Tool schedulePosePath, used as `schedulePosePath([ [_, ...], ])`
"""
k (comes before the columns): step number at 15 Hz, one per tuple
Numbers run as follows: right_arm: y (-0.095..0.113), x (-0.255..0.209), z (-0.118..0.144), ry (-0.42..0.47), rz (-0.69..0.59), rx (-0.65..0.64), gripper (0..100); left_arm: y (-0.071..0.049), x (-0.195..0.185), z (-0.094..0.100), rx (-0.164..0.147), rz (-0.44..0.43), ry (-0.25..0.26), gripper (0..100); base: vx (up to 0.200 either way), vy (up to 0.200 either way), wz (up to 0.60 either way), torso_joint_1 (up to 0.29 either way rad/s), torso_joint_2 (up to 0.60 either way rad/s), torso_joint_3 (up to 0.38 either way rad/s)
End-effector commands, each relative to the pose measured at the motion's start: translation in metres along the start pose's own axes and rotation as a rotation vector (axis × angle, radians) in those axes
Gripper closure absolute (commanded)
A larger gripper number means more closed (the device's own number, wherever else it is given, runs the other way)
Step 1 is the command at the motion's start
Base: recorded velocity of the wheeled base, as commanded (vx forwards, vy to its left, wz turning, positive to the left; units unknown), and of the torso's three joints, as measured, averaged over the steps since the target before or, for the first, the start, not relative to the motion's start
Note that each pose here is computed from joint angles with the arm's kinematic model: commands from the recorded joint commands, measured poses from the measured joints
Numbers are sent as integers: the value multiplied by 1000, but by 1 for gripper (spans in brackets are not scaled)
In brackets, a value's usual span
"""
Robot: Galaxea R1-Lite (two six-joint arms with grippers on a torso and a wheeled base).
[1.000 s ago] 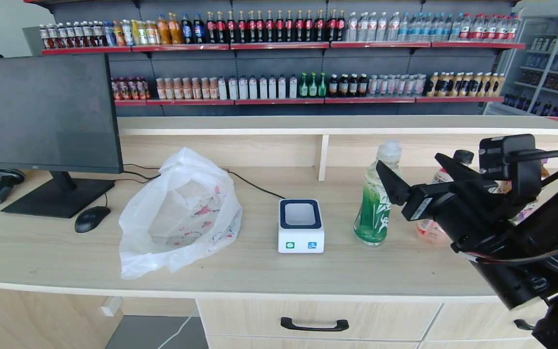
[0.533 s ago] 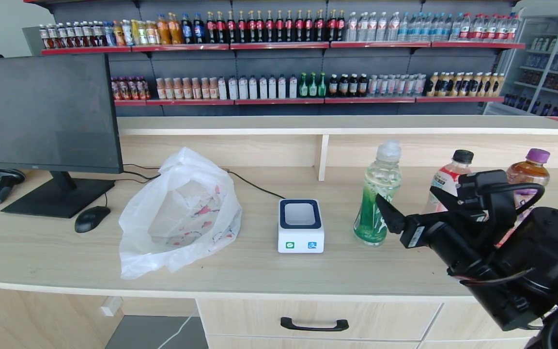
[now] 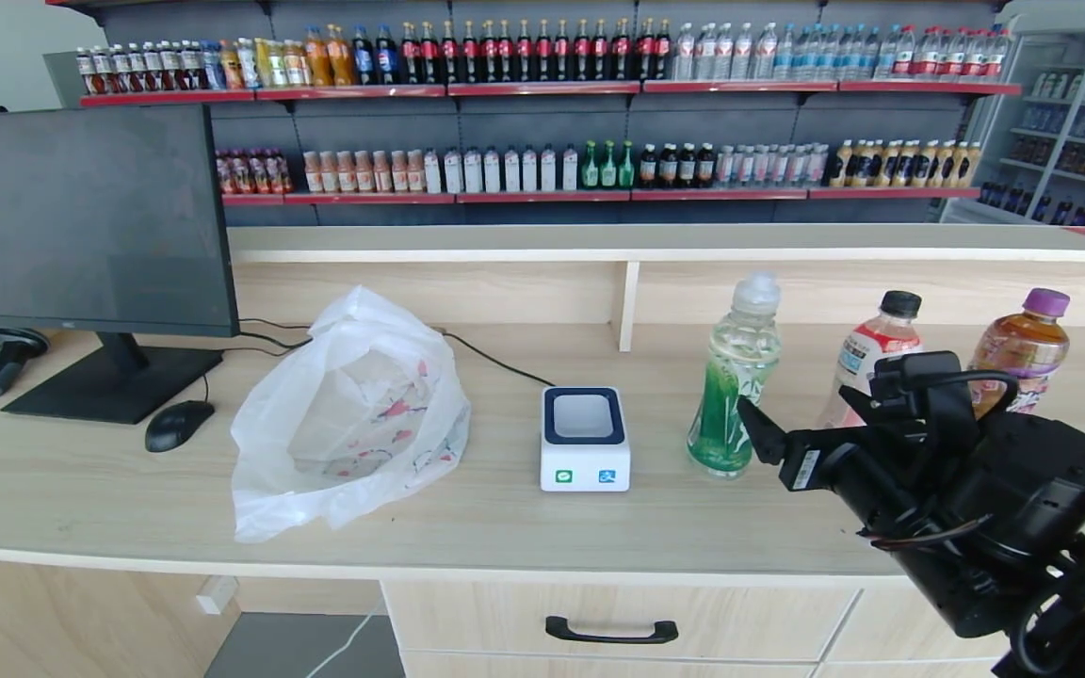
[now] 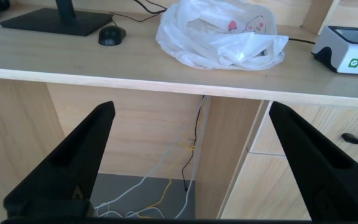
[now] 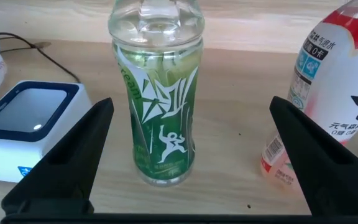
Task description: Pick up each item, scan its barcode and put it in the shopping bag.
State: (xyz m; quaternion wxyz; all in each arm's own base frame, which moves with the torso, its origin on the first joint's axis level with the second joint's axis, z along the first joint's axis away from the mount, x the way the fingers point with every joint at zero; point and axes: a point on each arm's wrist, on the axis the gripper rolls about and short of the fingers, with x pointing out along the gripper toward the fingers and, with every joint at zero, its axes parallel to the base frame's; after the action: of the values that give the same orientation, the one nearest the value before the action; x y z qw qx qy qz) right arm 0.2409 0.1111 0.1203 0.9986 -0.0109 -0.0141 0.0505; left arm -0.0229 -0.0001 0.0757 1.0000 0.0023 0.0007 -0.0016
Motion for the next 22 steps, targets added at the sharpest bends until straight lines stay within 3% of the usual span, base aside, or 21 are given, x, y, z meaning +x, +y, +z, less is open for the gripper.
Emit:
schedulePosePath([
  [1, 1, 1, -4, 13, 0, -2, 0, 0, 0, 0, 0, 0, 0, 0, 0, 0, 0, 0, 0, 0],
  [11, 25, 11, -27, 79, 70, -21, 0, 0, 0, 0, 0, 0, 0, 0, 0, 0, 0, 0, 0, 0],
  [22, 37, 33, -30, 45, 72, -15, 0, 0, 0, 0, 0, 0, 0, 0, 0, 0, 0, 0, 0, 0],
])
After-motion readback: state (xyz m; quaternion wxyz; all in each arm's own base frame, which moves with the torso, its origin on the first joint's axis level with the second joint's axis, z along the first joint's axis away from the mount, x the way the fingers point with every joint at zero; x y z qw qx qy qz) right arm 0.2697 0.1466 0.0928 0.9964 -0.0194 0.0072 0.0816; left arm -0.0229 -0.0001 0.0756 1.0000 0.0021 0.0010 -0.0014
